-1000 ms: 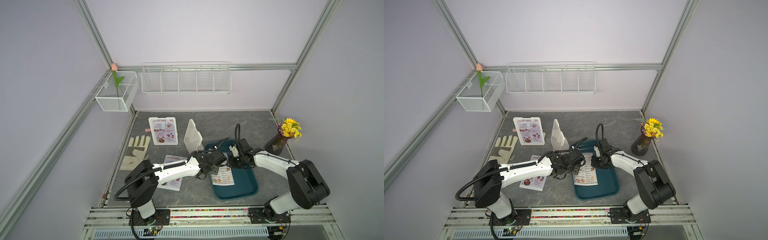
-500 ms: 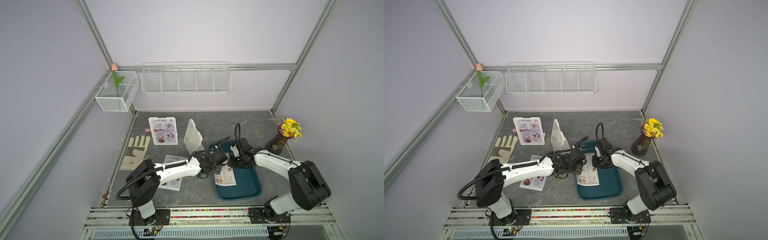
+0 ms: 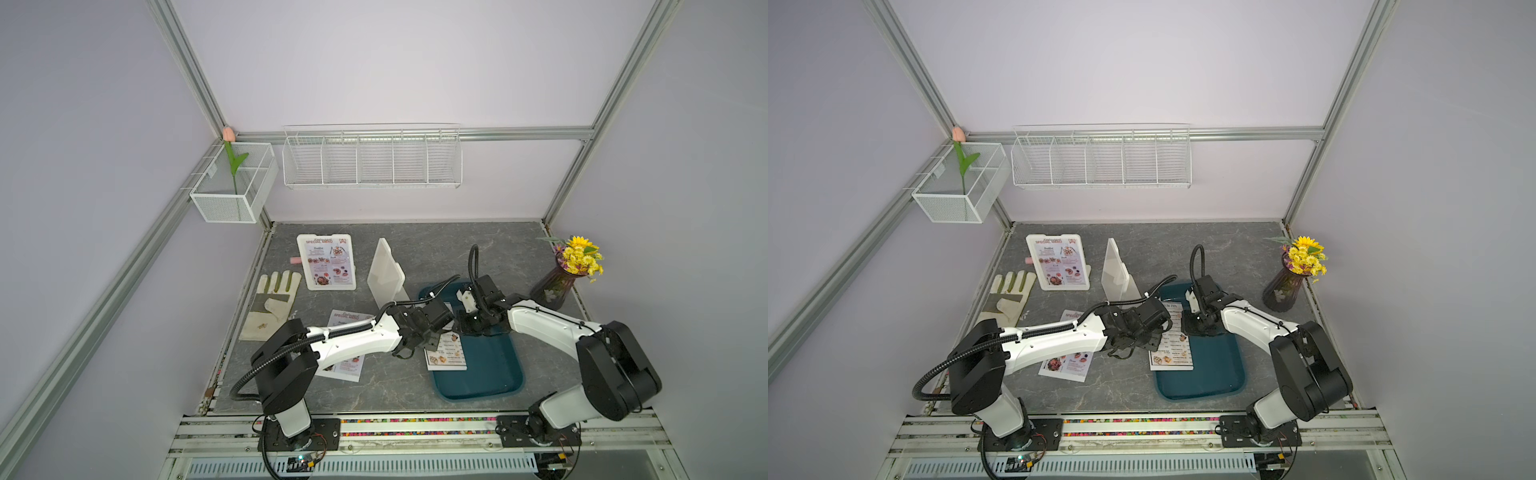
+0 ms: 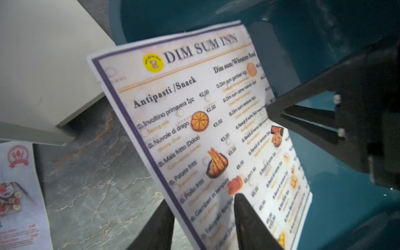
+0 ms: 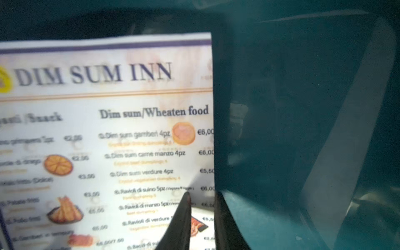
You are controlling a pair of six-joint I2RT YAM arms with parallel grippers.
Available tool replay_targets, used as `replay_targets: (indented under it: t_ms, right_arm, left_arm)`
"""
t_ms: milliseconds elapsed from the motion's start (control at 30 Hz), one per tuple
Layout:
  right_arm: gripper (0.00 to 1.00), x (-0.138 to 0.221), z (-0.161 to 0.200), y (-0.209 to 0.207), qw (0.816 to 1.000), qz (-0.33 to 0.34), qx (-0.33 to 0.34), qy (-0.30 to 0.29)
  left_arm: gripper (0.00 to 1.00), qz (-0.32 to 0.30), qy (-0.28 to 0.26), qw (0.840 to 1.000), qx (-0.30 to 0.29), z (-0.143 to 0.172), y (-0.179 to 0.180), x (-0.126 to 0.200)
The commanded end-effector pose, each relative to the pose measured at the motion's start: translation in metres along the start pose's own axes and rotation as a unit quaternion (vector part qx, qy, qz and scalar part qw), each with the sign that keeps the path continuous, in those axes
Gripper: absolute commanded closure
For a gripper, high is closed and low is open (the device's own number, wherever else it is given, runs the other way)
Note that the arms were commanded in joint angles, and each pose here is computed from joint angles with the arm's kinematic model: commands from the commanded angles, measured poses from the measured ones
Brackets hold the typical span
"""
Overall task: Replace the menus in the menu holders
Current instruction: Pick up the menu from the storage box.
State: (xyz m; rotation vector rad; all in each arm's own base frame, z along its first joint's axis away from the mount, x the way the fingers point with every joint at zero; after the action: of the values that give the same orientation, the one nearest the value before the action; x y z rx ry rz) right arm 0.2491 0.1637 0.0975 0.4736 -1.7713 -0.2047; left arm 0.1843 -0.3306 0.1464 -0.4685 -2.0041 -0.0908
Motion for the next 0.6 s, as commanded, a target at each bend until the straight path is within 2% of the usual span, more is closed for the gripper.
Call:
replay_targets:
  t_ms: [0,200,333,567]
  right_arm:
    - [0.78,0.01,-0.005,0.011,1.0,-0.025,0.008,-0.014]
    - [0.78,0.008,-0.006,0.008,1.0,-0.009,0.012,-0.01]
    - [0.78,0.008,-0.005,0.006,1.0,-0.005,0.013,-0.01]
    - [0.77,0.008,-0.003,0.003,1.0,0.007,0.015,-0.005]
  left_arm:
    - [0.53,-0.004,-0.029,0.999,0.014,-0.013,0.001,0.02]
    - [0.57,-0.009,-0.025,1.0,0.013,-0.011,0.002,0.015]
    - [0.64,-0.02,-0.021,0.999,0.02,-0.009,0.007,0.009]
    - [0.71,-0.022,-0.017,0.999,0.026,-0.008,0.008,0.005]
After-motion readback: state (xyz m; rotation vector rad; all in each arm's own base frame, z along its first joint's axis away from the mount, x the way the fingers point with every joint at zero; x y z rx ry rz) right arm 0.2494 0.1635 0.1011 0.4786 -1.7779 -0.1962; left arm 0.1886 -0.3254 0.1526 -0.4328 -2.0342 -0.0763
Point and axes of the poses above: each gripper's point midway between its finger pads, its own x axis back along the fingers, its own y axis along the line the jaws close on, z = x × y, the point moved 6 cm from there along x, back along the fingers, and after that the axes turned 4 degrees about x, right-handed, at the moved point
